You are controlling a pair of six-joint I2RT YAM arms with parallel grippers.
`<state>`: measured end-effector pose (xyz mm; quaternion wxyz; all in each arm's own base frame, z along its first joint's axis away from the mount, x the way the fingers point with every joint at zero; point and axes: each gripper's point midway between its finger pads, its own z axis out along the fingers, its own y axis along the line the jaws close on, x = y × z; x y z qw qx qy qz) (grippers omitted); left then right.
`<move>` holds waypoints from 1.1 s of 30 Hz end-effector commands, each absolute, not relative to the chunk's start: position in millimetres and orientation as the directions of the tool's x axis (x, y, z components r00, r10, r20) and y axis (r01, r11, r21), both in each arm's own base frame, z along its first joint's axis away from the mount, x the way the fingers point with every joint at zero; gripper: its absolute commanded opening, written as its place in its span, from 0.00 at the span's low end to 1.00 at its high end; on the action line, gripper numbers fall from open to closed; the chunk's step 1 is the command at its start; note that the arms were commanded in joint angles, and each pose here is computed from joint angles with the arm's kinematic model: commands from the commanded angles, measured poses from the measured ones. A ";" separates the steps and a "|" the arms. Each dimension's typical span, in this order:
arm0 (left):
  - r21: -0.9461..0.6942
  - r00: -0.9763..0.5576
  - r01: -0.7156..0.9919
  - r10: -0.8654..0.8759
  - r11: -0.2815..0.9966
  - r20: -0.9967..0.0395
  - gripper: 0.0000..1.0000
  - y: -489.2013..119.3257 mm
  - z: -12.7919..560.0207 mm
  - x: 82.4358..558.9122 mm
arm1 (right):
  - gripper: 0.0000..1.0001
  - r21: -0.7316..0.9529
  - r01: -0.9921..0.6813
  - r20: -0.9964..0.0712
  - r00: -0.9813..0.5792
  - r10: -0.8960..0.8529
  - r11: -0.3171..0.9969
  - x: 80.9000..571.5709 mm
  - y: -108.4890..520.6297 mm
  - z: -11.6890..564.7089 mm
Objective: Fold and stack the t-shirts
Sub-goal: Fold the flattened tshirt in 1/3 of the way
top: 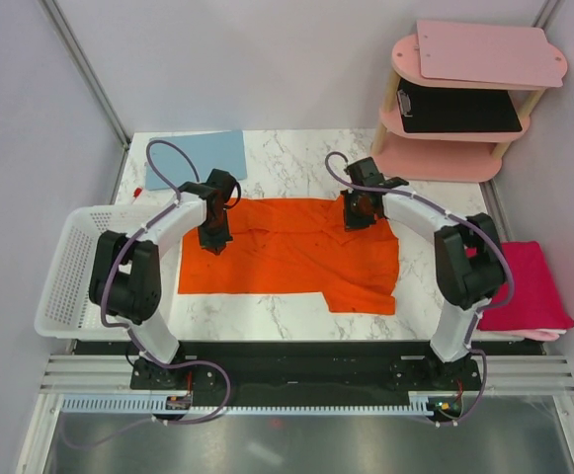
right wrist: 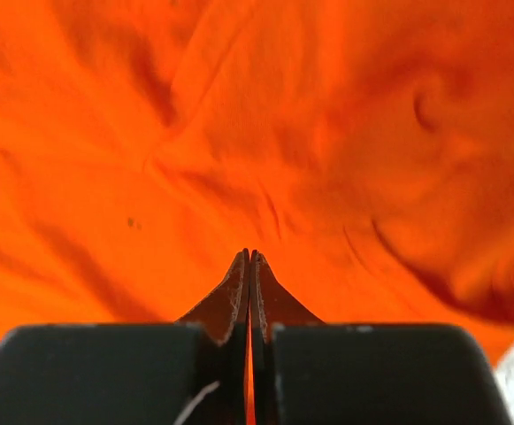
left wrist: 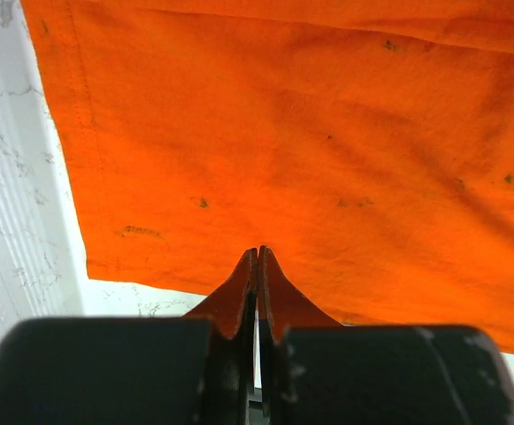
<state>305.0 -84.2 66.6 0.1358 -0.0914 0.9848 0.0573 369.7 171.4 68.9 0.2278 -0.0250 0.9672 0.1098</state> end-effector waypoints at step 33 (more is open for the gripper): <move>0.092 -0.944 -0.176 -0.142 0.980 -0.298 0.02 -86.1 63.4 315.3 | 0.00 -0.177 0.091 -0.424 -0.906 0.007 0.980 428.4 71.1 34.2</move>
